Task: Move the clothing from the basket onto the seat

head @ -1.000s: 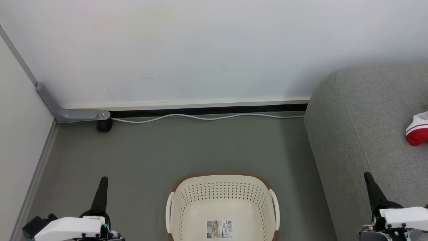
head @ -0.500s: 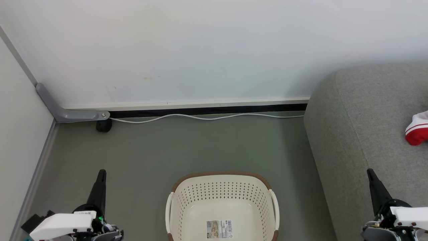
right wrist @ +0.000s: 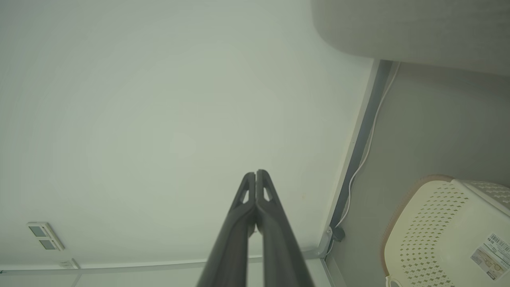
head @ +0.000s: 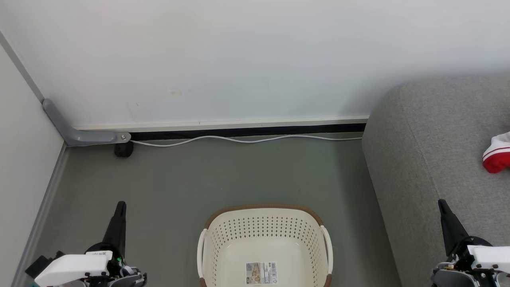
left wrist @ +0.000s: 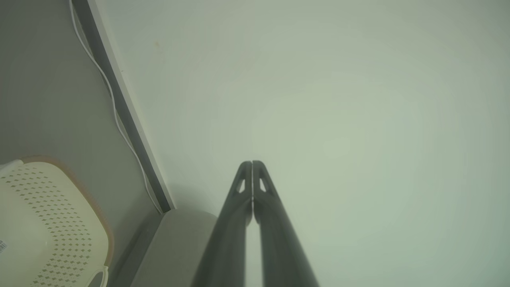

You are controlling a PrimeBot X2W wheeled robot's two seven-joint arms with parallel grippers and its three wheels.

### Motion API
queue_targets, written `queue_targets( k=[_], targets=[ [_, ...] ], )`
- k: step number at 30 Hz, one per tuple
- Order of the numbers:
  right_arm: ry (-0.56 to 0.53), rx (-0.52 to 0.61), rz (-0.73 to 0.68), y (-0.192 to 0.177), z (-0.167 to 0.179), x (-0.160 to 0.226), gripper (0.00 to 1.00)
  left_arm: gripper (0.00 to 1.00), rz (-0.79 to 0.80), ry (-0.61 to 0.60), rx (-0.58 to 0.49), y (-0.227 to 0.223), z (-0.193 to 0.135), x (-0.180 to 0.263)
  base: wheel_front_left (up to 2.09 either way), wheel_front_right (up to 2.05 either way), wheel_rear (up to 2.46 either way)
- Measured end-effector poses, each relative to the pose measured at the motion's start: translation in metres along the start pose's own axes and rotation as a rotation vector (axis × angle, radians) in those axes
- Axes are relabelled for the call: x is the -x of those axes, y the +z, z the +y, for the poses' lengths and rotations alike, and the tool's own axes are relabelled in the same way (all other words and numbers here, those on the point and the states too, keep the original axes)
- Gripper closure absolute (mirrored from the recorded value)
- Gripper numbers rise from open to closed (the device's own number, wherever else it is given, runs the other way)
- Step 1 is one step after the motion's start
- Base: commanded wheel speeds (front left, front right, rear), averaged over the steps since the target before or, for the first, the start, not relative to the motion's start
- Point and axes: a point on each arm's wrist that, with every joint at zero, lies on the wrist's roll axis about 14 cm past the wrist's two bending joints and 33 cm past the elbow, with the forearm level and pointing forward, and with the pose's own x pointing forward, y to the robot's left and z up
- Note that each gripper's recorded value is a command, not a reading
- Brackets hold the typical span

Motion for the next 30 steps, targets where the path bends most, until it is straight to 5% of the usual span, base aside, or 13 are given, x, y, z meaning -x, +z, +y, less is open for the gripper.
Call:
queue_targets(
  k=[30],
  targets=[
    [0.001,0.0,0.0,-0.0001,0.0003,-0.0001,1.0,1.0,0.0,0.0,0.0,0.0001,-0.0001,0.0,0.0,0.0,0.0]
  ],
)
